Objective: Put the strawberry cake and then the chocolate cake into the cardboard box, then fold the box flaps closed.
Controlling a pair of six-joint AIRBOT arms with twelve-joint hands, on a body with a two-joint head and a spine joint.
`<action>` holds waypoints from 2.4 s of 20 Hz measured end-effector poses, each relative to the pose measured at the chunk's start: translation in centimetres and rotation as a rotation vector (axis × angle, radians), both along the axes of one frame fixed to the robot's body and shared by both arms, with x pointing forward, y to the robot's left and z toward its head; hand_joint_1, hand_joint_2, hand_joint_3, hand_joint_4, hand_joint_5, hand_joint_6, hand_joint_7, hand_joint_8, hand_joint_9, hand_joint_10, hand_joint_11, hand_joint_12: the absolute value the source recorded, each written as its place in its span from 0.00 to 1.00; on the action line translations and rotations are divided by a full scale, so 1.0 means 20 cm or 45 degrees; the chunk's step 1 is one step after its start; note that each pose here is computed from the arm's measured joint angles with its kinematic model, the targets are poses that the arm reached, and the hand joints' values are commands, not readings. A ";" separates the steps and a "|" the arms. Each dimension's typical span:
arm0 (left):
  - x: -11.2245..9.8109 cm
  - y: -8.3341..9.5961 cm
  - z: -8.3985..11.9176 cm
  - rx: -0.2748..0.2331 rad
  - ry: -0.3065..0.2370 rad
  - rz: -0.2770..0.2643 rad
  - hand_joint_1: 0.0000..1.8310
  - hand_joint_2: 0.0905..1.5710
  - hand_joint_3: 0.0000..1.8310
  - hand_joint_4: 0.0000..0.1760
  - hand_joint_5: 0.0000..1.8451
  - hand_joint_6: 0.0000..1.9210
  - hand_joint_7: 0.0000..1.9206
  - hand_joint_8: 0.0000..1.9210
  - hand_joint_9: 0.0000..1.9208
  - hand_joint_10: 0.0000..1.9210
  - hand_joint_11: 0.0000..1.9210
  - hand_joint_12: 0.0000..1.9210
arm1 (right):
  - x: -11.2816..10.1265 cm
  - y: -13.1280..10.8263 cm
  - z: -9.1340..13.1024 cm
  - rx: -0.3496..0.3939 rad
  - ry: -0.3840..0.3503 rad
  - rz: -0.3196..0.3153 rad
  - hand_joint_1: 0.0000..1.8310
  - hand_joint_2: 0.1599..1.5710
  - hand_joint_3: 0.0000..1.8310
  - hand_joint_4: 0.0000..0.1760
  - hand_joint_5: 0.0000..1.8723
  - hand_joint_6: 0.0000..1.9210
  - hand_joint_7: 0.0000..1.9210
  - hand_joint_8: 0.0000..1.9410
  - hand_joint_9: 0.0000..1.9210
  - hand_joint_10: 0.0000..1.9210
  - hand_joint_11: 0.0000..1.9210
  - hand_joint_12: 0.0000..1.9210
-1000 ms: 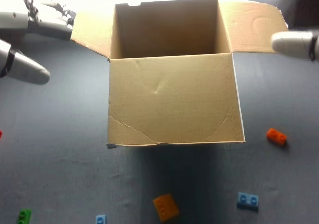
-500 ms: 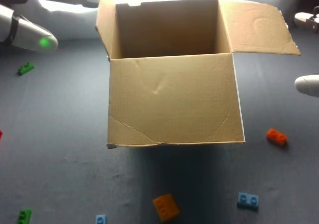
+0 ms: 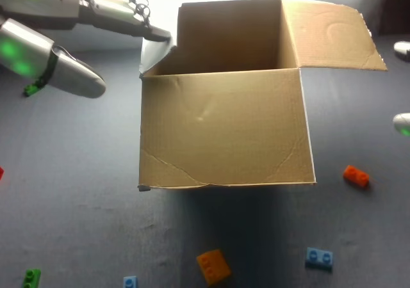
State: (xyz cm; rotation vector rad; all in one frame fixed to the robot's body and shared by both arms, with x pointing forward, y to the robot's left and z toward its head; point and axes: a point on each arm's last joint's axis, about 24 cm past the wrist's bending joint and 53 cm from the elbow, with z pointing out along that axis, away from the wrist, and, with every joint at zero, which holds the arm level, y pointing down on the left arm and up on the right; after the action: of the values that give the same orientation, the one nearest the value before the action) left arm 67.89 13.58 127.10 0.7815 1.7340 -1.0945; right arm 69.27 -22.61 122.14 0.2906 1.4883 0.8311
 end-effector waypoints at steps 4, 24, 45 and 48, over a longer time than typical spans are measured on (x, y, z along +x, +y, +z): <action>-0.04 -0.10 -0.02 0.031 -0.022 -0.028 0.00 0.79 0.00 0.04 0.07 0.00 0.10 0.00 0.11 0.00 0.00 0.41 | 0.04 0.05 -0.22 -0.138 0.125 0.058 0.17 0.66 0.00 0.00 0.16 0.01 0.21 0.01 0.25 0.01 0.00 0.61; -0.02 -0.24 -0.28 0.155 0.038 -0.008 0.00 0.76 0.00 0.04 0.07 0.00 0.11 0.00 0.11 0.00 0.00 0.40 | 0.07 0.44 0.09 -0.225 -0.208 0.289 0.15 0.69 0.00 0.00 0.15 0.00 0.21 0.00 0.24 0.00 0.00 0.57; 0.22 0.14 -0.07 0.051 0.006 0.184 0.00 0.79 0.00 0.00 0.08 0.00 0.11 0.00 0.11 0.00 0.00 0.43 | -0.05 0.64 0.55 -0.064 -0.375 0.379 0.13 0.69 0.00 0.00 0.15 0.00 0.20 0.00 0.23 0.00 0.00 0.54; 0.25 0.24 -0.16 0.103 0.046 0.214 0.00 0.78 0.00 0.00 0.07 0.00 0.10 0.00 0.10 0.00 0.00 0.43 | -0.05 0.70 0.55 -0.142 -0.393 0.415 0.13 0.70 0.00 0.00 0.14 0.00 0.20 0.00 0.22 0.00 0.00 0.54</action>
State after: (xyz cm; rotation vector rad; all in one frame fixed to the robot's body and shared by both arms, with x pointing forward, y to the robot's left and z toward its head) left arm 72.86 18.37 123.81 0.6550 1.8478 -0.9350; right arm 68.22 -8.56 133.06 -0.1640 1.2998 0.9970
